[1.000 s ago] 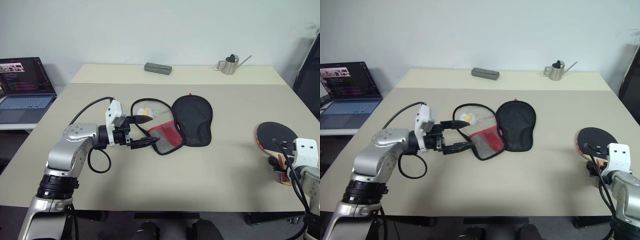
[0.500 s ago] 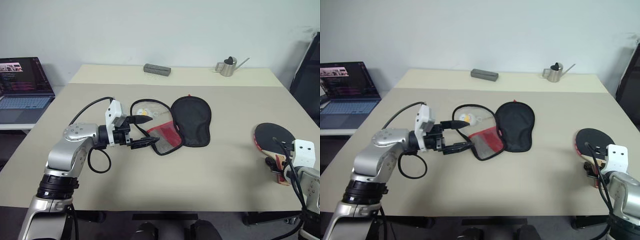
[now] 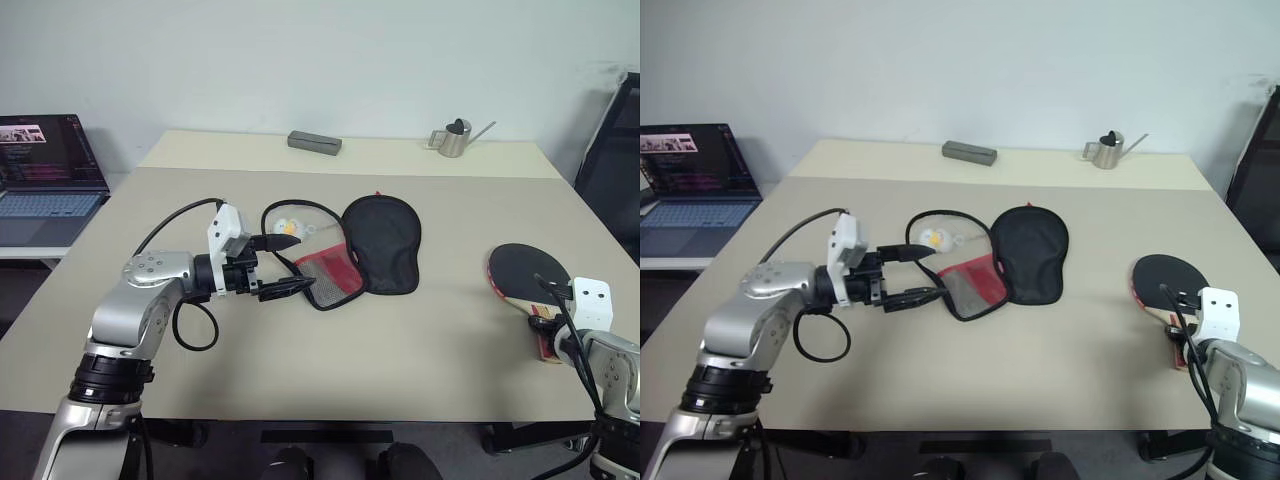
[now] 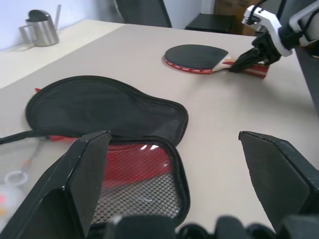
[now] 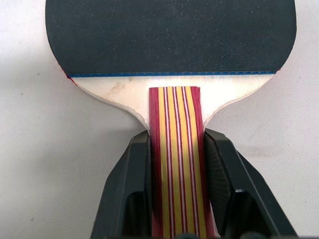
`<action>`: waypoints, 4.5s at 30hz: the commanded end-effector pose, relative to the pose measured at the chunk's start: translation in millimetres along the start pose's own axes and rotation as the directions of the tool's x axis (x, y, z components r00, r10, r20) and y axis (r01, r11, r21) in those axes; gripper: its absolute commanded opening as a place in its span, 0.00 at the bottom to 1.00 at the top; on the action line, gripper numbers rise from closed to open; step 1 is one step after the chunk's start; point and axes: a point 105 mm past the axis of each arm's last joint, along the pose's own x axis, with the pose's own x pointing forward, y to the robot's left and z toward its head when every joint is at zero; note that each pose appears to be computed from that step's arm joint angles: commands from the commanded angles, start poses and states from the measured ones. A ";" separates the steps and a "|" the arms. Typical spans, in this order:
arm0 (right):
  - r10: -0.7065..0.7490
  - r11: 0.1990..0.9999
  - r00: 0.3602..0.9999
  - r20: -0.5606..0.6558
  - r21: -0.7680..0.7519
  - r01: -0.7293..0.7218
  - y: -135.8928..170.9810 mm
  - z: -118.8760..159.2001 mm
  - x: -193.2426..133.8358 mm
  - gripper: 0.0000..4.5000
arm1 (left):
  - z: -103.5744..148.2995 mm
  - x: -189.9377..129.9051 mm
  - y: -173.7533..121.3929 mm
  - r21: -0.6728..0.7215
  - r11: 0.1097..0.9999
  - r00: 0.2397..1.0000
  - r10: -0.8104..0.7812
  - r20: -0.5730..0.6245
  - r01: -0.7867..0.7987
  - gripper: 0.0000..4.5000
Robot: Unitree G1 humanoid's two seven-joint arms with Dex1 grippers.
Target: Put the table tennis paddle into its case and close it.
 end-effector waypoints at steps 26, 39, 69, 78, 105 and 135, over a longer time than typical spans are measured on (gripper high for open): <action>0.191 0.981 0.964 0.183 -0.007 -0.193 82.3 76.1 -22.3 0.24 | 6.5 -25.0 15.6 0.059 0.992 0.993 0.116 -0.005 -0.116 1.00; 0.440 0.898 0.860 0.258 -0.131 -0.420 176.6 115.5 -45.7 0.24 | 2.9 -34.4 23.5 0.061 0.985 0.987 0.161 -0.017 -0.159 1.00; 0.541 0.835 0.816 0.204 -0.252 -0.490 269.5 105.4 -0.9 0.24 | 1.7 -34.5 18.6 0.065 0.983 0.985 0.174 -0.019 -0.172 1.00; 0.523 0.844 0.830 0.195 -0.258 -0.471 267.8 99.9 0.8 0.24 | 1.4 -35.0 18.1 0.066 0.983 0.985 0.173 -0.021 -0.172 1.00; 0.518 0.853 0.822 0.238 -0.215 -0.475 268.9 111.3 -12.8 0.73 | 0.4 -34.6 19.0 0.068 0.982 0.984 0.177 -0.022 -0.175 1.00; 0.911 0.351 0.404 0.083 -0.673 -0.651 167.4 145.8 -102.3 0.99 | -32.3 -79.0 55.9 0.075 0.882 0.879 0.470 -0.085 -0.465 1.00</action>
